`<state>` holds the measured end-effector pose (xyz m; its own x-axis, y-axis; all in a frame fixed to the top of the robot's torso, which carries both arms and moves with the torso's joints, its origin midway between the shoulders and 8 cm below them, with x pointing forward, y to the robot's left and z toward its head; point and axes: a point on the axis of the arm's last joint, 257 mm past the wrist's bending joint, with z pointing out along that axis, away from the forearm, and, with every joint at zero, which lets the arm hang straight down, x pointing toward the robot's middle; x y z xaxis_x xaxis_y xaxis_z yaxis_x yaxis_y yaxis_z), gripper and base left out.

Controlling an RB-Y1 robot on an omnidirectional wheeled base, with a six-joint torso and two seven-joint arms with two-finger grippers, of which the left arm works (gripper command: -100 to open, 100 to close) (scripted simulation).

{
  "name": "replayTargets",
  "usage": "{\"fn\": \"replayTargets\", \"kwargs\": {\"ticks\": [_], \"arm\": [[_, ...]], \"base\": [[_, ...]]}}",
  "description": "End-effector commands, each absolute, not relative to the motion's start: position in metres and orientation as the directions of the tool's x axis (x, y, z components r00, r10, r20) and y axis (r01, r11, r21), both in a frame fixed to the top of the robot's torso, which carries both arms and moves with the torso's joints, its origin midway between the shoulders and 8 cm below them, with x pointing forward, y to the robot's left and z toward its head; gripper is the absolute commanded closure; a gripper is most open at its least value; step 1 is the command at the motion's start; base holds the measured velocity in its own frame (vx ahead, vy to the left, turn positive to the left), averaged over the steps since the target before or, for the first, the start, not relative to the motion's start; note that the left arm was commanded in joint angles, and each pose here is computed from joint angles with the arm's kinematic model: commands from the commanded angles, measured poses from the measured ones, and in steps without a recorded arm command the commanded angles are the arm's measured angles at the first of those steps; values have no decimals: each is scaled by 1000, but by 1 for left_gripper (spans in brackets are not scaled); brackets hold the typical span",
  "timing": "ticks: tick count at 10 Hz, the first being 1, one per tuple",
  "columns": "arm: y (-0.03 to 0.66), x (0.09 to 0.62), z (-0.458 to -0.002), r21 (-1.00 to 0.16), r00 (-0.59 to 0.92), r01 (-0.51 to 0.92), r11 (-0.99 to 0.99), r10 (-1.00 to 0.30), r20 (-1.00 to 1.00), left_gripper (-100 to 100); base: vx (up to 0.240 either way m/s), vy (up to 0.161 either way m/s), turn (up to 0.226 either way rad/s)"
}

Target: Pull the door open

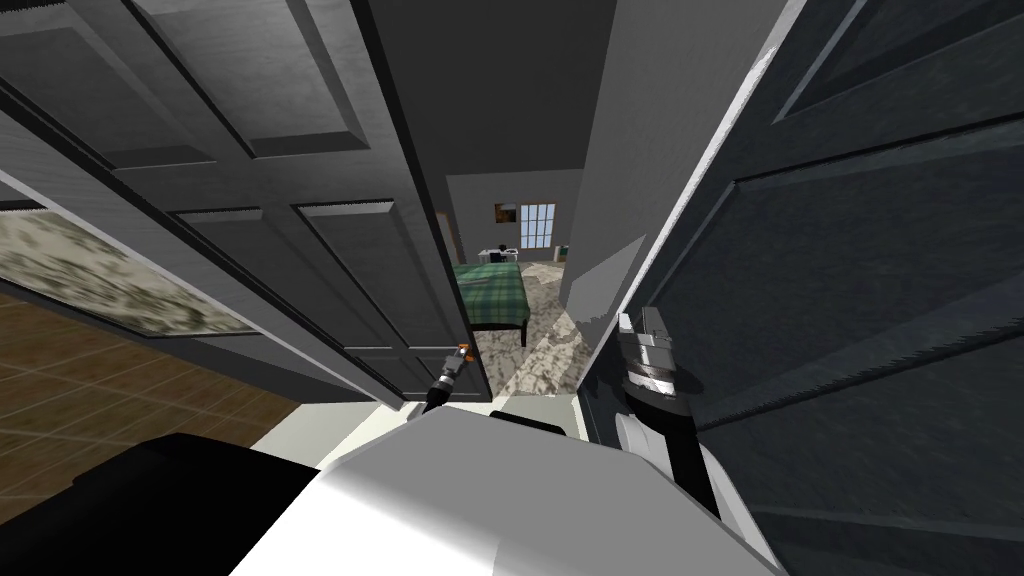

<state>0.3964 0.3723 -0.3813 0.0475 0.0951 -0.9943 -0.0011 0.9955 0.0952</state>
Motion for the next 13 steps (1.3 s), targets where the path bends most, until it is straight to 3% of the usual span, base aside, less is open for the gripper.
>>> {"fn": "replayTargets", "kwargs": {"ticks": [1, 13], "arm": [[361, 397, -390, 24, 34, 16, 1000, 23, -999, 100], [360, 408, -390, -255, 25, 30, 967, -255, -966, 100]], "base": [[-40, 8, -17], [-33, 2, -12]]}}
